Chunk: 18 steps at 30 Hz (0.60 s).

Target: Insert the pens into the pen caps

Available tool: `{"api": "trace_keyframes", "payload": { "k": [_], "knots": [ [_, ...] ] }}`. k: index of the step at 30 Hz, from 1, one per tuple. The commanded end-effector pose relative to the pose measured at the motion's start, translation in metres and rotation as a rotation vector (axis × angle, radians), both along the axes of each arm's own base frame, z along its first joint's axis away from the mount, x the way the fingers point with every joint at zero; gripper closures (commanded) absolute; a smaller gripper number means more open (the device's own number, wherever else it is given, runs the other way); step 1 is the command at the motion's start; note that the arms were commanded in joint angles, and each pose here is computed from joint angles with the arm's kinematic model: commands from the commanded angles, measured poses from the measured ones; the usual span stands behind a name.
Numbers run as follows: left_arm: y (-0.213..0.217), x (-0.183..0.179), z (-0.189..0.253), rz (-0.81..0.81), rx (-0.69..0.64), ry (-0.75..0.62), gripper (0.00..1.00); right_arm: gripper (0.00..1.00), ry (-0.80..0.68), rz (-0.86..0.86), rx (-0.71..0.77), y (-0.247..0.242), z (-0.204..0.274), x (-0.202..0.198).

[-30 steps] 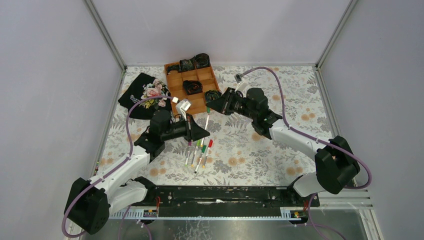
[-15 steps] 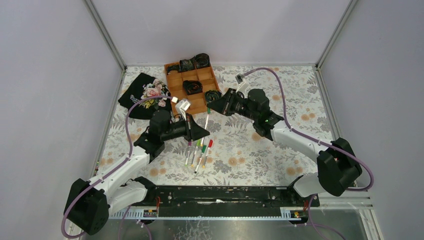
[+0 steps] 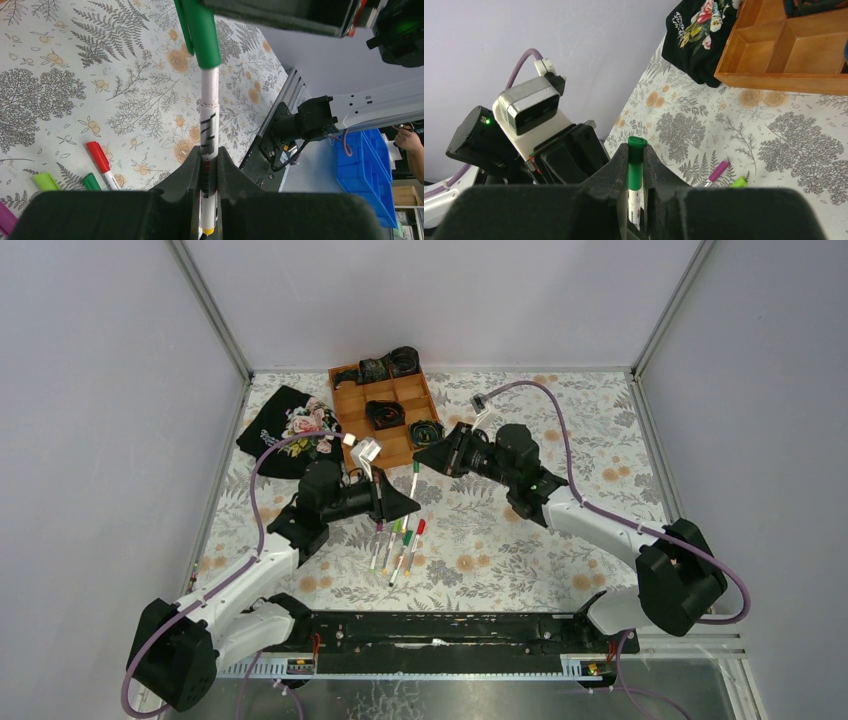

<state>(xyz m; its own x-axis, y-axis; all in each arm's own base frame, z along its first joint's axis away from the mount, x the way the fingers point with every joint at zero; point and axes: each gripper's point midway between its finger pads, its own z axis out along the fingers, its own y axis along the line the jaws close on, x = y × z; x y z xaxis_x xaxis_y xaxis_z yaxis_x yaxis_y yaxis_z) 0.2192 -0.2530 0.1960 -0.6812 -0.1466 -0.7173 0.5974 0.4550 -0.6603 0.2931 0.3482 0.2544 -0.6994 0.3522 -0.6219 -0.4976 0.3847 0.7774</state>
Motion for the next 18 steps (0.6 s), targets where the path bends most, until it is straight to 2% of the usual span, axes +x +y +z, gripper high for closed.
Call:
{"api": "trace_keyframes", "payload": {
  "k": [1, 16, 17, 18],
  "knots": [
    [-0.001, 0.011, 0.030, 0.041, -0.070, -0.104, 1.00, 1.00, -0.059, 0.037, 0.053, 0.004, 0.021, -0.019],
    [-0.004, 0.018, 0.055, 0.061, -0.134, -0.153, 1.00, 1.00, -0.043, 0.116, 0.055, 0.013, -0.003, -0.058],
    [-0.004, 0.017, 0.057, 0.058, -0.132, -0.161, 1.00, 0.98, -0.041, 0.117, 0.050, 0.011, -0.004, -0.060],
    [-0.004, 0.016, 0.058, 0.050, -0.131, -0.174, 1.00, 0.92, -0.043, 0.118, 0.043, 0.009, -0.004, -0.062]
  ]
}}
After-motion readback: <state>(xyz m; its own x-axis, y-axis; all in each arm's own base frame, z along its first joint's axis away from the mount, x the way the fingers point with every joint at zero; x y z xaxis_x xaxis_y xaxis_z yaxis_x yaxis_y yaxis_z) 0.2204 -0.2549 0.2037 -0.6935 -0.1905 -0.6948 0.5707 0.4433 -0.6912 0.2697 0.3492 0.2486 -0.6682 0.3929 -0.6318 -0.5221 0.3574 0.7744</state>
